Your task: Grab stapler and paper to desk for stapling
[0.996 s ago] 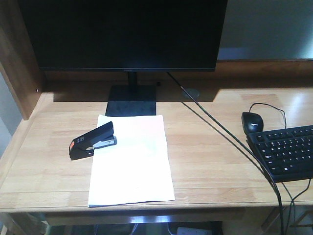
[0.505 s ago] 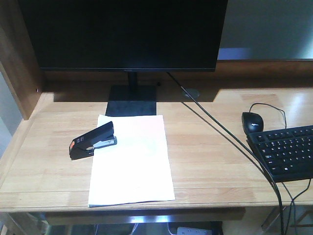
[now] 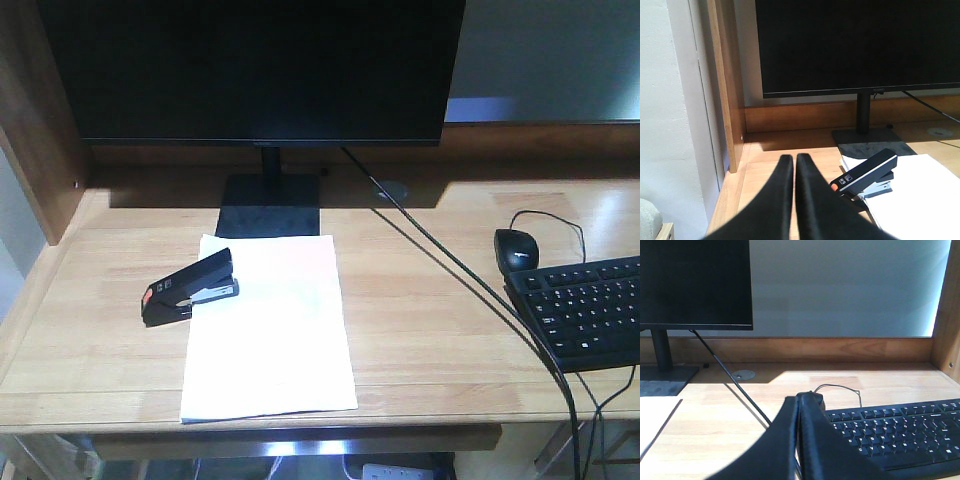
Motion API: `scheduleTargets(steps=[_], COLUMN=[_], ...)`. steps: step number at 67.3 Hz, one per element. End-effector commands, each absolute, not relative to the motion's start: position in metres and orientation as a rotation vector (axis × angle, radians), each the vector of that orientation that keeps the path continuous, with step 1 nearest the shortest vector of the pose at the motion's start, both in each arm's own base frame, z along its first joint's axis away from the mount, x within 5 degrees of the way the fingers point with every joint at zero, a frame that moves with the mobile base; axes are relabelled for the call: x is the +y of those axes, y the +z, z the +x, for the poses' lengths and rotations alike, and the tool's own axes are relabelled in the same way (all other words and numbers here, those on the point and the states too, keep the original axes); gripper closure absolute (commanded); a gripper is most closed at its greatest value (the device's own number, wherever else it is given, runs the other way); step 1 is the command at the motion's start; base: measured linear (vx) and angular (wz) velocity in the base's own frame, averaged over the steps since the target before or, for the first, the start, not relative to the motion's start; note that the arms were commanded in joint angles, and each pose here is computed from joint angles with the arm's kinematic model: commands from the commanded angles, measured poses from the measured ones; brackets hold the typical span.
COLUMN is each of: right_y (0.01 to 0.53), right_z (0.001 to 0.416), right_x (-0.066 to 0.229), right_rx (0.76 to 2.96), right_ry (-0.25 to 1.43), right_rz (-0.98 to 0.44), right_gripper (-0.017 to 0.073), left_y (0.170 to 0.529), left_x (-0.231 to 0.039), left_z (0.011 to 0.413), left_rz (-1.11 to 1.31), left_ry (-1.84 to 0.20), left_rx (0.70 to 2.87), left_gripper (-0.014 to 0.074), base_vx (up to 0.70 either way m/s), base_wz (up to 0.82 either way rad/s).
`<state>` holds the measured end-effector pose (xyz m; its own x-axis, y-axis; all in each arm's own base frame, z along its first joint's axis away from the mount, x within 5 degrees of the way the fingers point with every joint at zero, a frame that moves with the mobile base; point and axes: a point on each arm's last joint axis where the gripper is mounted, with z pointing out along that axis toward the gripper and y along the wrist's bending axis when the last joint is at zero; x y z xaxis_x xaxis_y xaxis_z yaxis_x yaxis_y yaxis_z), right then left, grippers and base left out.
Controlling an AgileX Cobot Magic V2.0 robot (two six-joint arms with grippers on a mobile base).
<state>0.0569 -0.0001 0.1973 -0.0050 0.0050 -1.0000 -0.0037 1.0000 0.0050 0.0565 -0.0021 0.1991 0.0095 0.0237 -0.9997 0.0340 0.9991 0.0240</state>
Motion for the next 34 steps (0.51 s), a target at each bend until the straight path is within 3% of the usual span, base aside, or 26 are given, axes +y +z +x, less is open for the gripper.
scheduleTargets(steps=[1,34], right_y=[0.1967,0.1971], right_z=[0.0569,0.0569], right_x=[0.0004,0.0004], right_rx=[1.519,1.515], right_ry=[0.002,0.002], right_rz=[-0.01,-0.009], right_gripper=[0.0568,0.0568], left_y=[0.2016,0.2016], left_x=[-0.002,-0.002], left_z=[0.0558,0.0558], left_rz=[0.043,0.043], left_ry=[-0.011,-0.011], left_rx=[1.491,1.491], left_gripper=[0.06,0.06], base_vx=[0.0,0.0], base_wz=[0.0,0.0])
